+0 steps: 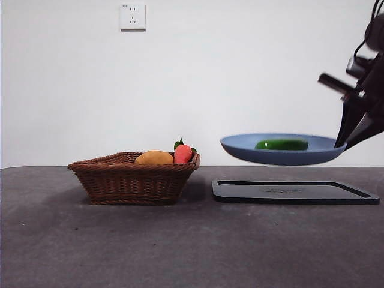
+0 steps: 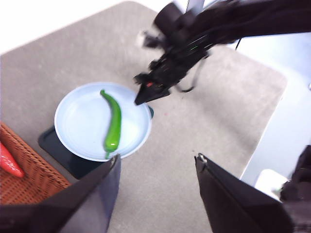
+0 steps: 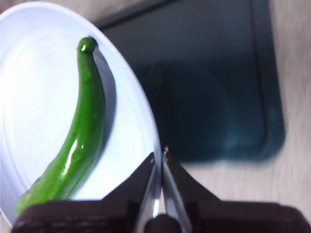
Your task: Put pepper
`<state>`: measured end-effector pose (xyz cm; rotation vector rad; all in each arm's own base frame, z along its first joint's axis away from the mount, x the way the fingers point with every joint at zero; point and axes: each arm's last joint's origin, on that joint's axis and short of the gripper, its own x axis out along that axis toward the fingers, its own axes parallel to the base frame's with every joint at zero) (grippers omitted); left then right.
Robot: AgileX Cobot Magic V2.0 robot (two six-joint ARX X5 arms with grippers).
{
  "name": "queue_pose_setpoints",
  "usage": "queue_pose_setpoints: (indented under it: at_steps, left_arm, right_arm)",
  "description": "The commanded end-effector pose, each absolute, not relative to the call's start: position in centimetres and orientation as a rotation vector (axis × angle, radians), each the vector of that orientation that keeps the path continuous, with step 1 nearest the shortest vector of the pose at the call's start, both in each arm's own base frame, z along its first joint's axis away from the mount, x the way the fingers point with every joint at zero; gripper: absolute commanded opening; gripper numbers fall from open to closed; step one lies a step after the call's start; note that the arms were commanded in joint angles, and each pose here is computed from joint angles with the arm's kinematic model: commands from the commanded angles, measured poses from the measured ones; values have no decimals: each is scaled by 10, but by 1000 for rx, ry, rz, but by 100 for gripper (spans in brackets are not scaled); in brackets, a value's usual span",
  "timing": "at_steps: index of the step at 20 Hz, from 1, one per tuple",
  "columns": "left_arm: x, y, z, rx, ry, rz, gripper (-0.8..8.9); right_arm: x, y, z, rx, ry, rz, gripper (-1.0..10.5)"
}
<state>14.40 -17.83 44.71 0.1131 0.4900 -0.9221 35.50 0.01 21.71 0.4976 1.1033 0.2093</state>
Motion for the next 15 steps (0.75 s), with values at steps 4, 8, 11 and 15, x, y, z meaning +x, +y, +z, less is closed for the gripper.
queue_pose_setpoints:
  at_steps: [4, 8, 11, 15]
  left_arm:
    - [127, -160, 461, 107, 452, -931, 273]
    - [126, -158, 459, 116, 473, -928, 273]
    - [126, -158, 459, 116, 473, -928, 273]
    - [126, -158, 458, 120, 484, -927, 273]
  right_arm:
    - [393, -6, 187, 546, 1113, 183, 3]
    - [401, -6, 173, 564, 1107, 177, 3]
    - [402, -7, 163, 571, 1132, 165, 3]
    - [403, -7, 158, 574, 1146, 162, 4]
